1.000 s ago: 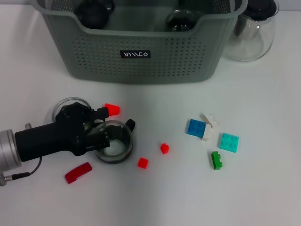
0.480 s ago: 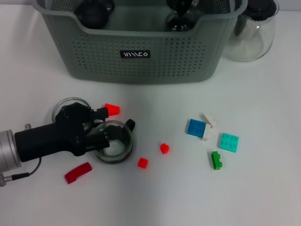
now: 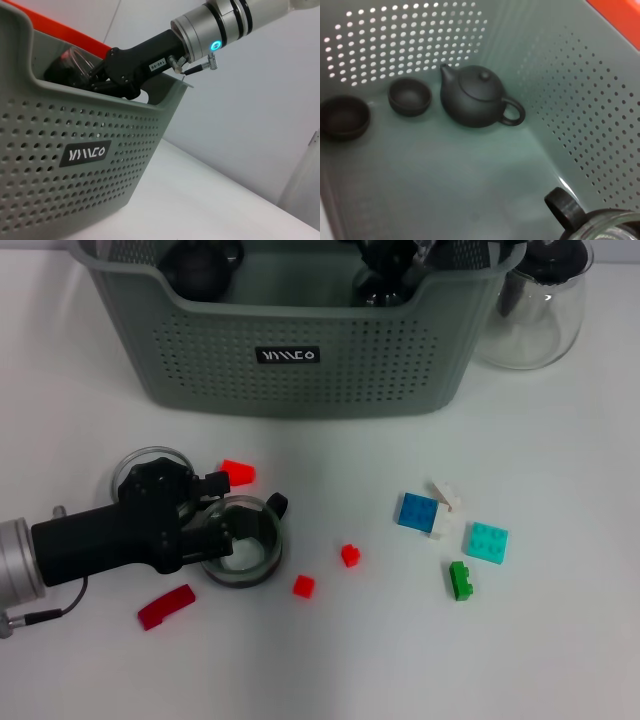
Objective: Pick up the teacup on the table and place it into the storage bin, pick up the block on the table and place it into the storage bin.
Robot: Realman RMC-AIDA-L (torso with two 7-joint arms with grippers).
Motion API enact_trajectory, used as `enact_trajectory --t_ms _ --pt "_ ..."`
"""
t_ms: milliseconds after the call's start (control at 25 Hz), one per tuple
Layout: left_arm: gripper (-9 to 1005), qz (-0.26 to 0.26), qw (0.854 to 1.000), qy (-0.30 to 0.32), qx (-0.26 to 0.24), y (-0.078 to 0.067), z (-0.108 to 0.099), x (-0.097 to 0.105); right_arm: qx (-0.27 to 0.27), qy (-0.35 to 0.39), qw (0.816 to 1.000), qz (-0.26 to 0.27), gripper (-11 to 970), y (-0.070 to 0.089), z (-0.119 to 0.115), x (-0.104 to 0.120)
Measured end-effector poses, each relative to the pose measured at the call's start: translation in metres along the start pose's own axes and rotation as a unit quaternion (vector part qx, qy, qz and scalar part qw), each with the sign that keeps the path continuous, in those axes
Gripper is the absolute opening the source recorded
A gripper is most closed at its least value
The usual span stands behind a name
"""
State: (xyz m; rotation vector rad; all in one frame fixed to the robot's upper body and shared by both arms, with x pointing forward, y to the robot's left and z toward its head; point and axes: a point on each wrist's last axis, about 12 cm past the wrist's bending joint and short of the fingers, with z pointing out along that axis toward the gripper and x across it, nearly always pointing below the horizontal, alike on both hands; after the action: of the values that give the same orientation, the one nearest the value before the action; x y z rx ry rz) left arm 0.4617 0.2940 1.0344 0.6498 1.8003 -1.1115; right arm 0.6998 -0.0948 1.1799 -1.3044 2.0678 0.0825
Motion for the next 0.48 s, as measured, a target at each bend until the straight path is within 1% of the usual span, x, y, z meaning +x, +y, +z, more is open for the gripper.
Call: enact_trajectory --t_ms 480 --pt "710 -0.001 1.0 -0.002 0.001 -0.0007 -0.0006 0.0003 0.011 0.013 1.0 -0.005 53 -0.0008 0.0009 0.0025"
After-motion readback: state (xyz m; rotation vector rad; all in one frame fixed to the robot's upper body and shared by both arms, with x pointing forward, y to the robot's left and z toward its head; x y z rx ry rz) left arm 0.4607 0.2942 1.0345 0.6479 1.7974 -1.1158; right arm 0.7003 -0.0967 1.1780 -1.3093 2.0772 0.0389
